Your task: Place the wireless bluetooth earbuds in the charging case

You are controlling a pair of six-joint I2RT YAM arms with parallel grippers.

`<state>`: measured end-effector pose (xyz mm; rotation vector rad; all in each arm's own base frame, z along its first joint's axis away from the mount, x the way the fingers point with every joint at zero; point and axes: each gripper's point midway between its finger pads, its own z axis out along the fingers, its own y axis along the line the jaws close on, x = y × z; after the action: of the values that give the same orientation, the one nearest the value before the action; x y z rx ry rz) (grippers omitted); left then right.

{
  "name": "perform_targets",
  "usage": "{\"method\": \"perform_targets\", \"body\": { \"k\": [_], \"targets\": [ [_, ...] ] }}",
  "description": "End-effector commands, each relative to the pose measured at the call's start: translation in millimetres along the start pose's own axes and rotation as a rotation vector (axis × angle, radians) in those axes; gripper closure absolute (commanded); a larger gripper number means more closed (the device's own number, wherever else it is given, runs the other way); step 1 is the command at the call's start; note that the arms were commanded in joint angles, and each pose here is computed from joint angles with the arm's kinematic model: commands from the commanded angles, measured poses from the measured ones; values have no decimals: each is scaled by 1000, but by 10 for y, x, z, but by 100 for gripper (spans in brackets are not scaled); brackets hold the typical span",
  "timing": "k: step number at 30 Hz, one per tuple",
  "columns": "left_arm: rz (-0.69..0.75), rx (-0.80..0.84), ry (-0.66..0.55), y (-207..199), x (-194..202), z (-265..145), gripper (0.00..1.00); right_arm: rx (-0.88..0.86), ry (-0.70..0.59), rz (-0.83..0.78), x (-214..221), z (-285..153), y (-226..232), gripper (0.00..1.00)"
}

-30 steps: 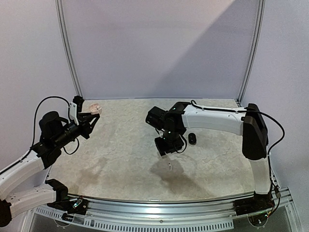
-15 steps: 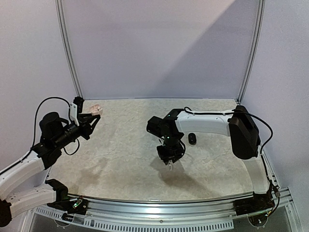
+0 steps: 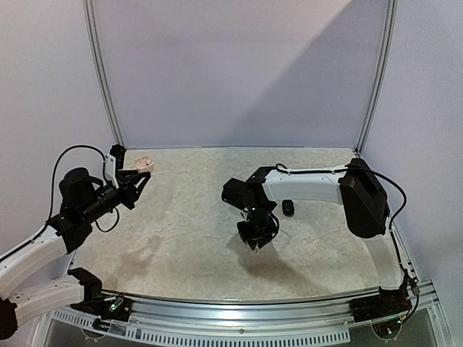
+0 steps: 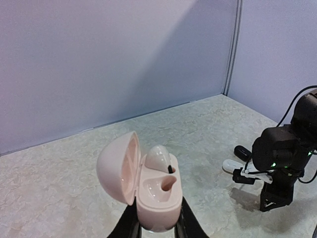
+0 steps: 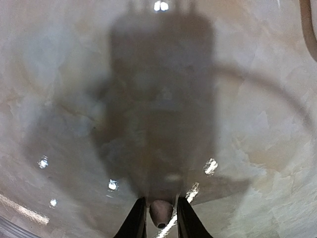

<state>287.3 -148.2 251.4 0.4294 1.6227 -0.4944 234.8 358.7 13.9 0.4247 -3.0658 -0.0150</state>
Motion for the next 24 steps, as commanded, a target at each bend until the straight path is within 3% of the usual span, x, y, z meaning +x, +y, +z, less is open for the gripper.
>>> {"method": "perform_targets", "body": {
  "k": [1,24],
  "targets": [
    [7,0,-1,13,25,-14,100,-6,17,12,-11,139,-10,78],
    [17,18,7,-19,55,-18,100,-12,-12,-27,-136,171,62,78]
  ]
}}
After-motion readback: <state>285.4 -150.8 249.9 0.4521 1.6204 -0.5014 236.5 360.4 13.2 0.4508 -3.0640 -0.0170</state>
